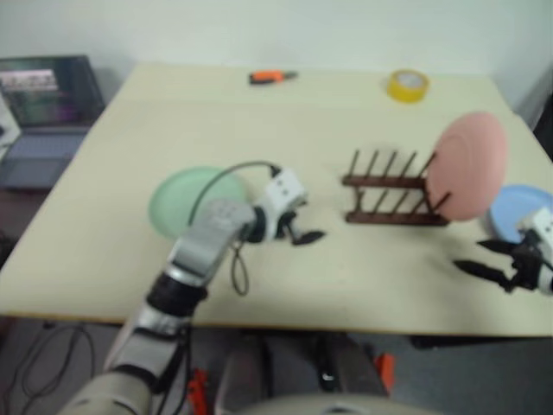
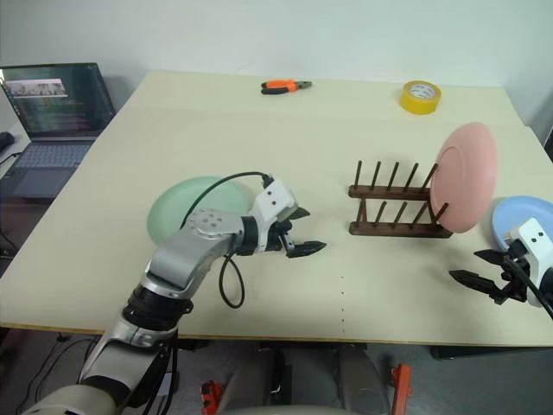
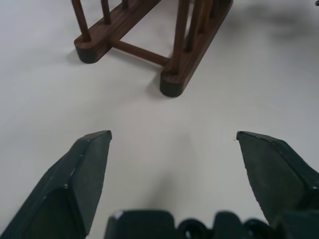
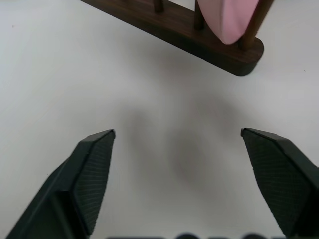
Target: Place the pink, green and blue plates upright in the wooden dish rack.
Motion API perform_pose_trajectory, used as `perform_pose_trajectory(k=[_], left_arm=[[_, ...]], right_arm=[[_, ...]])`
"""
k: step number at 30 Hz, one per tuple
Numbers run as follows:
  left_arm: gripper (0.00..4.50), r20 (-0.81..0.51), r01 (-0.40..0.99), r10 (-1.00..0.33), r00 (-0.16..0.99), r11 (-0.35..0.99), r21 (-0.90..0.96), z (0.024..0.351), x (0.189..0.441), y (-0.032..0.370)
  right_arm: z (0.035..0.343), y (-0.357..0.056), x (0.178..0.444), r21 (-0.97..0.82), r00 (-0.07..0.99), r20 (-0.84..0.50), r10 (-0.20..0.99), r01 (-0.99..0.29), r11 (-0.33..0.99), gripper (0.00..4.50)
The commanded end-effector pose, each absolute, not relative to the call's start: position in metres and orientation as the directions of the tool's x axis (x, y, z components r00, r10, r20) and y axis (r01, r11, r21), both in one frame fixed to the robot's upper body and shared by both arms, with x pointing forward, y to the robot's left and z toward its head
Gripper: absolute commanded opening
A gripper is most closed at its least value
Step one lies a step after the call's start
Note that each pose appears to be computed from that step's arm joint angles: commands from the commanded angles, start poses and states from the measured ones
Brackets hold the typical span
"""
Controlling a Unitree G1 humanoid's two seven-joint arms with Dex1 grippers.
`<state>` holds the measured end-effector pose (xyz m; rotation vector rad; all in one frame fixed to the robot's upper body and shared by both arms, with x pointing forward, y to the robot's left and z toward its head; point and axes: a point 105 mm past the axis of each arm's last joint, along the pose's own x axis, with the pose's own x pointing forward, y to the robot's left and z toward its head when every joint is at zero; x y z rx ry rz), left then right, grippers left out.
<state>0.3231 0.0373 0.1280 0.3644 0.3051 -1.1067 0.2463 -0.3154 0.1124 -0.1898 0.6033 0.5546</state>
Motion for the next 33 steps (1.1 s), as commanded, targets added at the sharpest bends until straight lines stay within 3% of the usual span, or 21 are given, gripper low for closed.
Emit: perform_pose_trajectory(k=[1,33], left_arm=[[4.47,-0.38,0.92,-0.838,0.392,0.352,0.173,0.139,0.316,0.029],[4.47,-0.394,0.943,-0.859,0.328,0.274,0.189,0.136,0.318,0.023]], right_arm=[[0.12,-0.322,0.247,-0.074,0.709,-0.578,0.404,-0.539,0.839,4.42],[0.111,-0.323,0.232,-0.092,0.747,-0.561,0.356,-0.484,0.87,4.42]])
